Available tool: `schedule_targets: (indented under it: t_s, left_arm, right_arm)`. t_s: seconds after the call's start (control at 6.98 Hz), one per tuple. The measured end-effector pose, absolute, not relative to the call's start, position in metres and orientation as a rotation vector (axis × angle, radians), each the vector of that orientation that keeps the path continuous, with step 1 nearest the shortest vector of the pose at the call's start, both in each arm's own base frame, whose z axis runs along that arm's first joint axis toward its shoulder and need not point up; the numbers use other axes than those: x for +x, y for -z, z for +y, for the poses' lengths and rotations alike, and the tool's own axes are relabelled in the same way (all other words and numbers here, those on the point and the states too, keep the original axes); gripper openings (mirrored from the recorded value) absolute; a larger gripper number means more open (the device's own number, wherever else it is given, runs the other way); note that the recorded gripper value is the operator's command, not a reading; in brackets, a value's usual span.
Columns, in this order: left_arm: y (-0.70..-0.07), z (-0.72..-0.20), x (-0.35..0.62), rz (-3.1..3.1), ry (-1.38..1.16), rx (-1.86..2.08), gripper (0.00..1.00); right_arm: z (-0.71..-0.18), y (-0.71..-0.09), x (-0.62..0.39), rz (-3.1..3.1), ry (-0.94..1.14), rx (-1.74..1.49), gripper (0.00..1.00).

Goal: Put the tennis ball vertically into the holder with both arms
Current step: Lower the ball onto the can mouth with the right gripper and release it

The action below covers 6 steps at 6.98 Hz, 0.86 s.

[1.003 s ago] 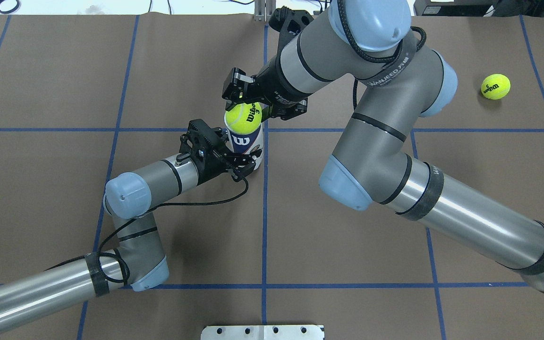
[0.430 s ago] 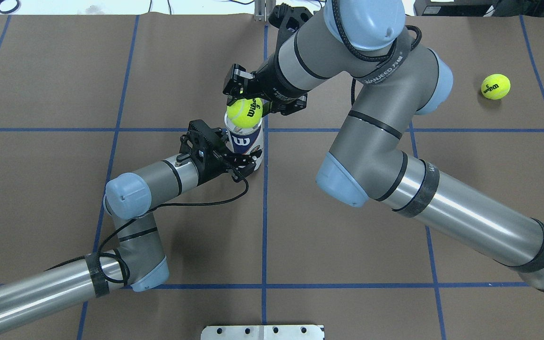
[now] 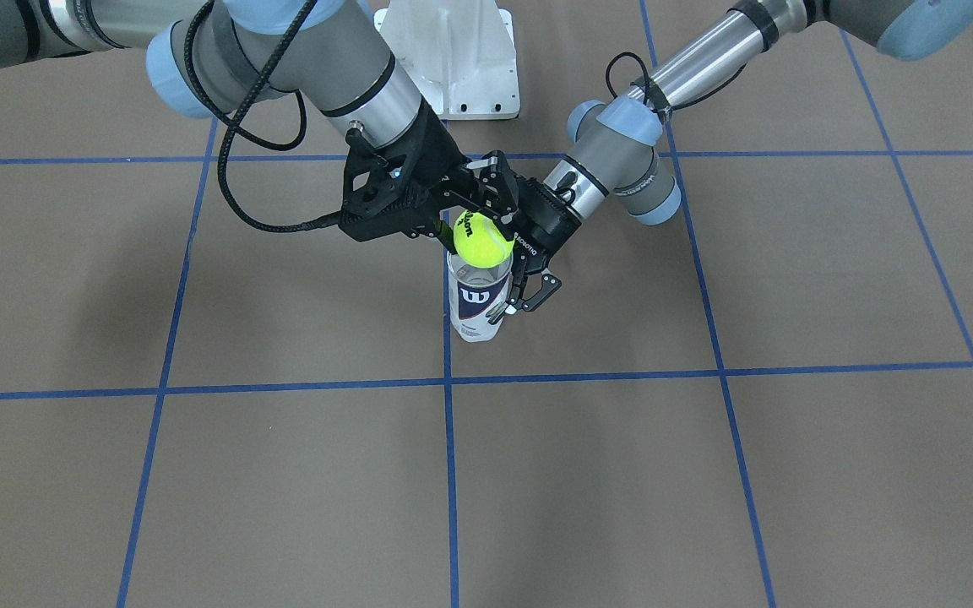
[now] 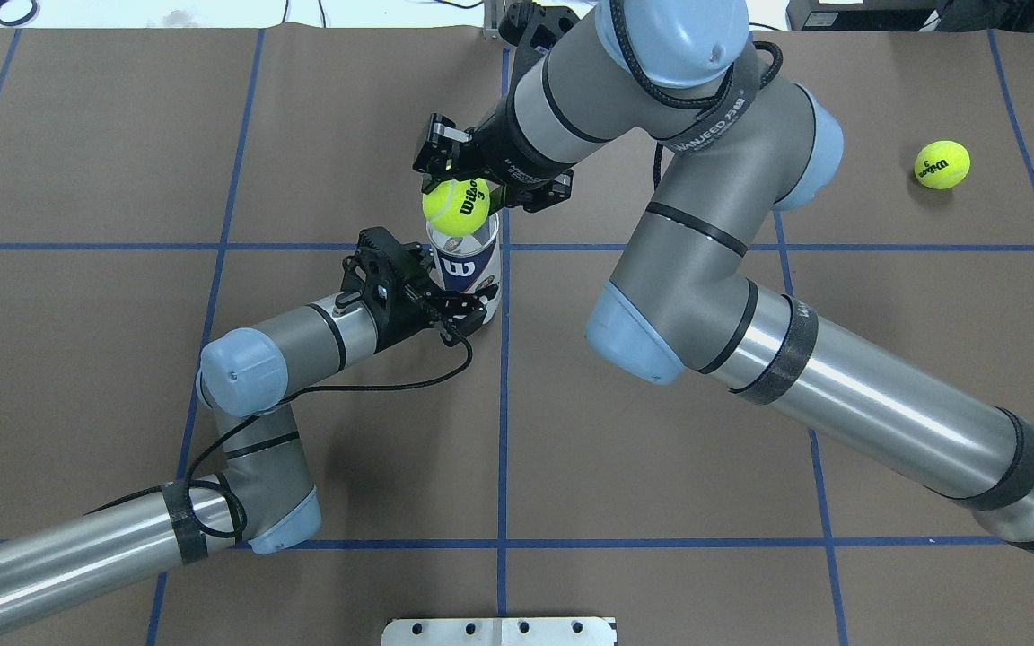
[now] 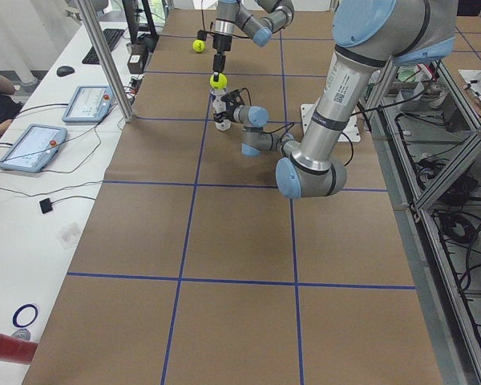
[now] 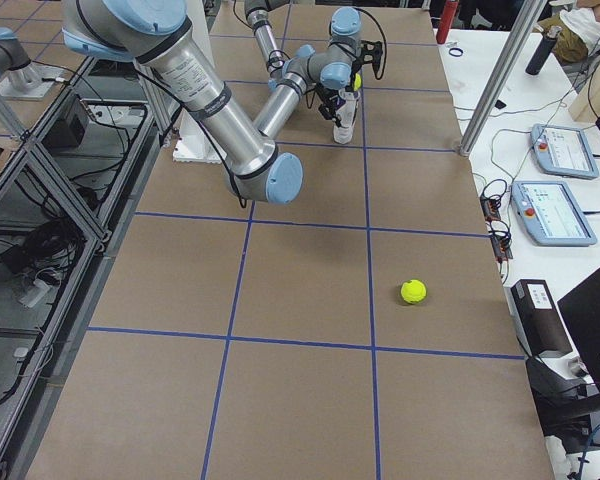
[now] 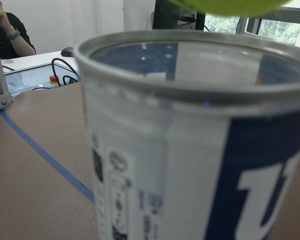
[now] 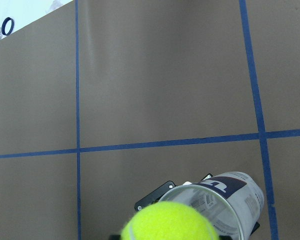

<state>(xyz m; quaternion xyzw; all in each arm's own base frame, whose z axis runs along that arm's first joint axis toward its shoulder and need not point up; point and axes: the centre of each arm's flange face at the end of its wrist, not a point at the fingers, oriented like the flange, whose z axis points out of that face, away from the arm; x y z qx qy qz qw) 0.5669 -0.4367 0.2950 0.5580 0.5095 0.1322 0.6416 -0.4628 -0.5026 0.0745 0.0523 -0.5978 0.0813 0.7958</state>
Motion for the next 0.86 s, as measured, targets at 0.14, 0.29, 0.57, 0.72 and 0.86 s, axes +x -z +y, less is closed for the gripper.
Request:
schedule_targets:
  t_s: [0.14,0.29,0.57,0.72,0.86]
  left_arm:
    - [-0.295,-0.437,0.567,1.161,-0.301,1.272,0.74]
    - [-0.296,-0.437,0.567,1.16,-0.301,1.272,0.74]
    - [-0.296,-0.437,0.566,1.16,-0.302,1.272,0.74]
    - [-0.296,-0.437,0.566,1.159,-0.302,1.272,0.74]
    - [-0.296,-0.437,0.566,1.159,-0.302,1.272,0.74]
  right_arm:
    - [-0.503,-0.074,-0.463,-1.285,-0.175,0.113,0.99]
    - [-0.502,-0.074,-0.463,-1.286,-0.174,0.113,0.99]
    - [-0.502,-0.072,-0.462,-1.291,-0.173,0.116,0.98]
    - [-0.502,-0.07,-0.46,-1.296,-0.172,0.119,0.66]
    - [-0.503,-0.064,-0.455,-1.306,-0.176,0.127,0.01]
